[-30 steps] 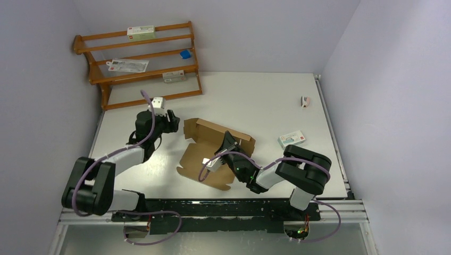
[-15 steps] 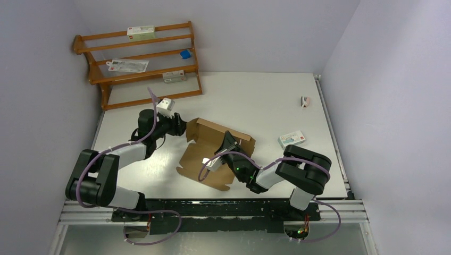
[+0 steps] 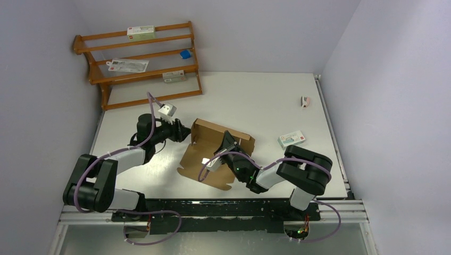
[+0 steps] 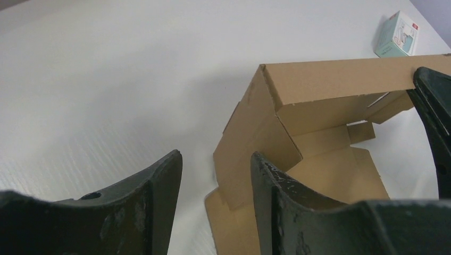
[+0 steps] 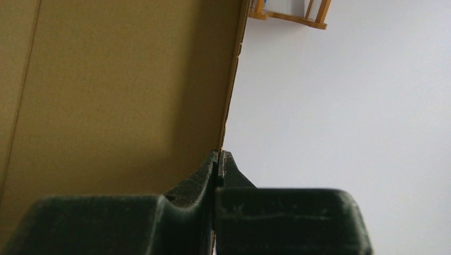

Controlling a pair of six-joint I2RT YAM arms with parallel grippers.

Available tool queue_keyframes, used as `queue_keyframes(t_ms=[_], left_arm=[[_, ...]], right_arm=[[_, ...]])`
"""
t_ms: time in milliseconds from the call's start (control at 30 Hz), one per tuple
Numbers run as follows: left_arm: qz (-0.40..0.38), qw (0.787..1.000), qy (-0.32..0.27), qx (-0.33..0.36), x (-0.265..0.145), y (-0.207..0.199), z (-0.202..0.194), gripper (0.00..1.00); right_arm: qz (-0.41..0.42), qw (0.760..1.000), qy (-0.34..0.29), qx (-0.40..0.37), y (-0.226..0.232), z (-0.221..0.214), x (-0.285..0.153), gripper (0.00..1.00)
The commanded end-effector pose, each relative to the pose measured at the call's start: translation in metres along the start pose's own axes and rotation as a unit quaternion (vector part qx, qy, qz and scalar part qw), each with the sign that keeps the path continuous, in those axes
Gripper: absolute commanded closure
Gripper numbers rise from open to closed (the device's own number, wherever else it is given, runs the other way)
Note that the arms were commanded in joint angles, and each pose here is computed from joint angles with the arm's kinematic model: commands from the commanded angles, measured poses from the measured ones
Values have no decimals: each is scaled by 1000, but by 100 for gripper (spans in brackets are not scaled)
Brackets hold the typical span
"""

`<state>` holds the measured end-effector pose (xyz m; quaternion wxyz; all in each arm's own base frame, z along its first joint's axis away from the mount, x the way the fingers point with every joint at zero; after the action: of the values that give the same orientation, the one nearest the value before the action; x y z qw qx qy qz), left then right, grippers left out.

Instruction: Fold the paper box

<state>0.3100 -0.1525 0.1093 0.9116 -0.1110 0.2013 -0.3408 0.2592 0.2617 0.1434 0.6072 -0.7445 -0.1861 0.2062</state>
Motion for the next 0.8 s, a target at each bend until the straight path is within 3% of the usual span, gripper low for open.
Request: queue_keyframes(t_ms=[0,267,767], left_arm=[[-41,999,-12,17,-2,-18,3,44],[-48,998,-6,36,7,-27,0,44],[-6,997,-65,42,32,-15,5,48]], right_arm=[[-44,999,-5,18,-24,2,0,100],[-40,999,-16,14,-24,8,1,100],[-25,999,-34,20,-18,18,2,100]])
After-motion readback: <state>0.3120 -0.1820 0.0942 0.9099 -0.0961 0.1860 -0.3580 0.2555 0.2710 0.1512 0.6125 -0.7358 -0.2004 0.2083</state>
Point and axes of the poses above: each gripper's point midway between its finger pads, its own x axis out along the fingers, its own y axis along the line the jaws close on, z = x × y, the point moved 3 cm from there along -x, back along the fingers, and after that the axes turned 1 degree about -x, right-handed, at the moved point
